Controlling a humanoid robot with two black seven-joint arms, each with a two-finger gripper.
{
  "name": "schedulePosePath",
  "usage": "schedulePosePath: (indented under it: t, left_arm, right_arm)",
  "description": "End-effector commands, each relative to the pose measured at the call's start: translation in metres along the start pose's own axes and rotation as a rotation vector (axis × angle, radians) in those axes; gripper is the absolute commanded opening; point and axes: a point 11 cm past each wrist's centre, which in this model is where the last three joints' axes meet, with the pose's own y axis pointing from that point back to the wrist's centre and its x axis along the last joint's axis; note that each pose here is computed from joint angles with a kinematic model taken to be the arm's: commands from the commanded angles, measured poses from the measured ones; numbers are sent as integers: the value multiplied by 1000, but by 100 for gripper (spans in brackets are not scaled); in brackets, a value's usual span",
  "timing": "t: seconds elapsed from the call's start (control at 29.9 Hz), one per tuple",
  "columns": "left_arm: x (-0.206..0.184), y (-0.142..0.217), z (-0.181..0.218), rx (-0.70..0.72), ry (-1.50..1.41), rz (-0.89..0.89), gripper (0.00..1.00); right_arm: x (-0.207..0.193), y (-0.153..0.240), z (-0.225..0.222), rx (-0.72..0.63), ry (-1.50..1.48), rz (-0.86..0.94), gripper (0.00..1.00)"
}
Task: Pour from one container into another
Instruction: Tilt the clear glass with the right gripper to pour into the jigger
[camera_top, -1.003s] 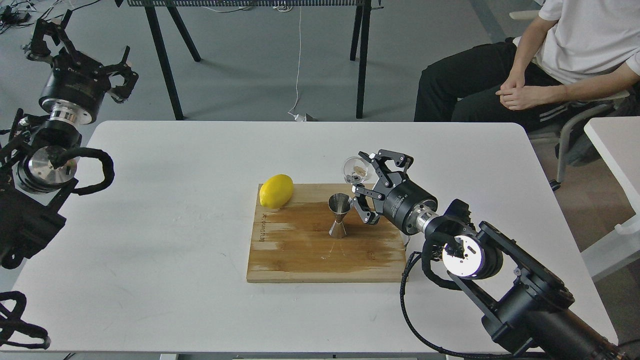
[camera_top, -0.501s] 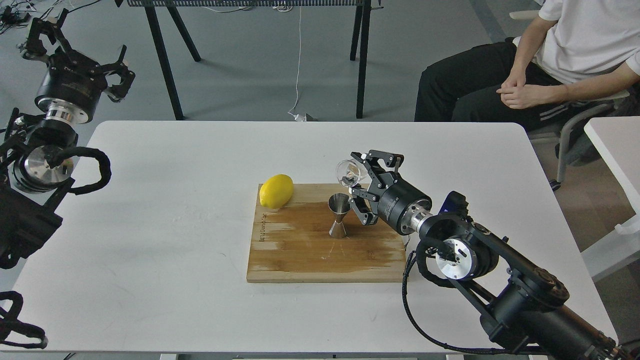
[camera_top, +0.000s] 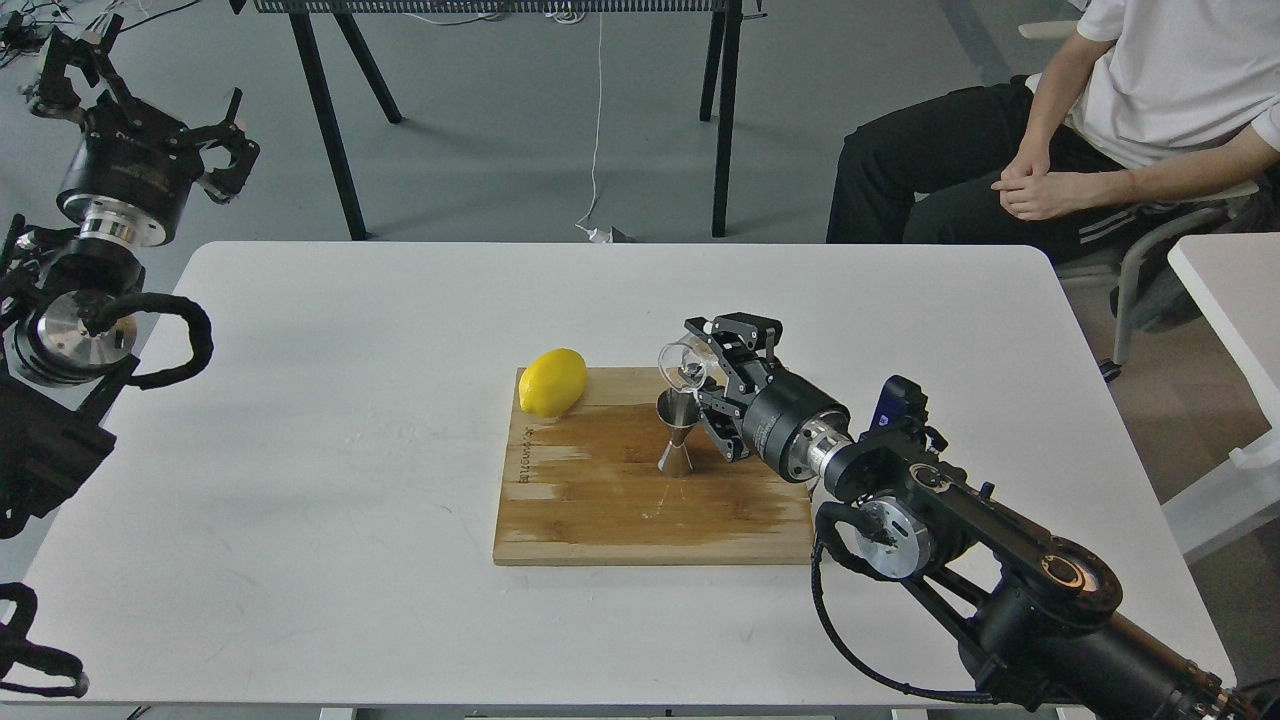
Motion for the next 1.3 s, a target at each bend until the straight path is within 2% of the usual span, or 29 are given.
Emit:
schedulePosePath:
  t: [0.0,0.43,1.27]
  left_arm:
    - [0,0,0,0,0,-1,100]
    - [1,0,1,0,-3,1,100]
    - [1,0,2,-2,-4,1,100]
  right_arm:
    - [0,0,3,-4,36,6,26]
    - [14,4,-7,12,84,28,26]
    - [7,1,-7,12,245,0,26]
